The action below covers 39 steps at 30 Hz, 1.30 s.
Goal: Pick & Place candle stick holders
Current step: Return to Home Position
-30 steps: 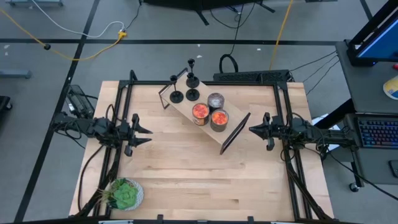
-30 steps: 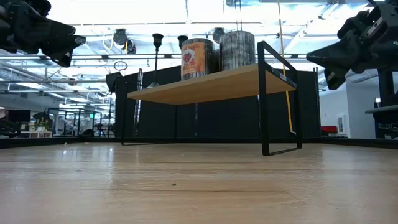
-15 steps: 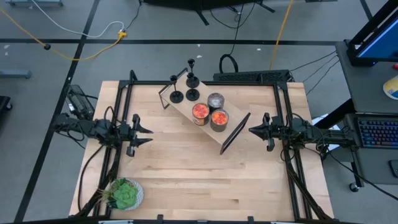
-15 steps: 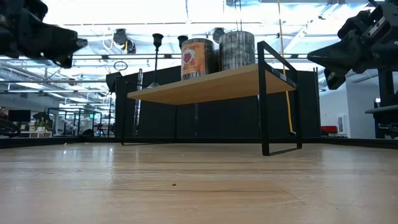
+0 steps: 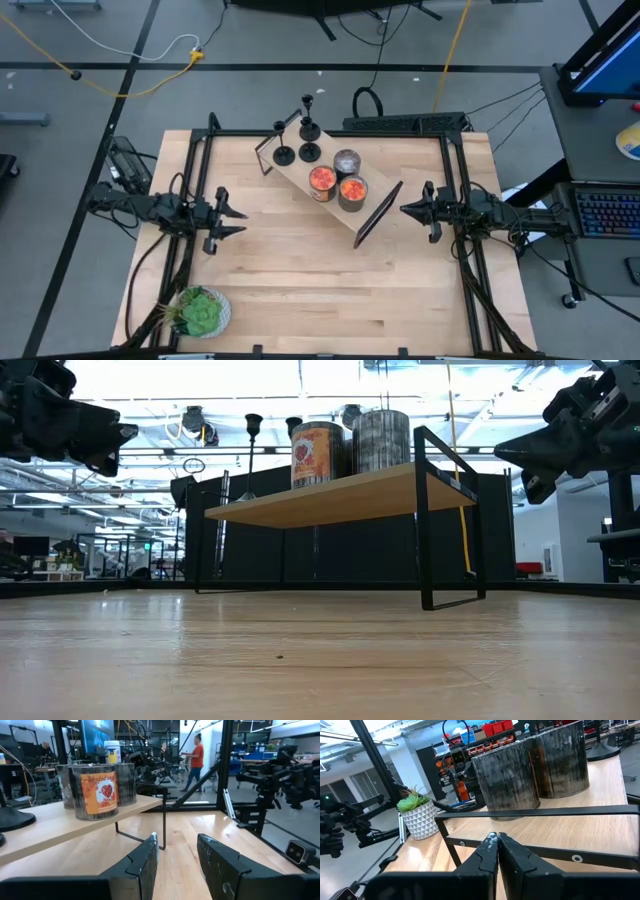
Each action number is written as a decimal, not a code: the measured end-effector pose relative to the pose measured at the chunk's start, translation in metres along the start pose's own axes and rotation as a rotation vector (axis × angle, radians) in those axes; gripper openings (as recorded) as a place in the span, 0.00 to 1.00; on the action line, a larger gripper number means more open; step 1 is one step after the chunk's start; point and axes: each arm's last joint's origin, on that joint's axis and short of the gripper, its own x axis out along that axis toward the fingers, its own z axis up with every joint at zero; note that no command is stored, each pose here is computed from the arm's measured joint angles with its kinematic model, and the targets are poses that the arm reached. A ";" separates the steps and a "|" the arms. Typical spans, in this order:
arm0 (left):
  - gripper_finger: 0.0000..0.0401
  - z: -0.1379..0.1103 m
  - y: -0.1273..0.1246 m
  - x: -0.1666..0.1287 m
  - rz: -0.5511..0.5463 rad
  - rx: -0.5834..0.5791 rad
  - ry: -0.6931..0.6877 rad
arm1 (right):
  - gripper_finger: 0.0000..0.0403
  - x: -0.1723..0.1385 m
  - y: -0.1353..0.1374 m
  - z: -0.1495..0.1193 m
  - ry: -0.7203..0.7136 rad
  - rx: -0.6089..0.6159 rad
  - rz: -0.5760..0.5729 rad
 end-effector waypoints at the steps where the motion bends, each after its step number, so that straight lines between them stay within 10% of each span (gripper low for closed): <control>1: 0.36 0.000 0.000 0.000 0.001 -0.004 0.001 | 0.02 0.000 0.000 0.000 0.000 0.000 0.000; 39: 0.36 0.002 0.000 0.000 0.011 -0.025 -0.020 | 0.02 -0.001 0.004 0.011 -0.112 -0.003 0.038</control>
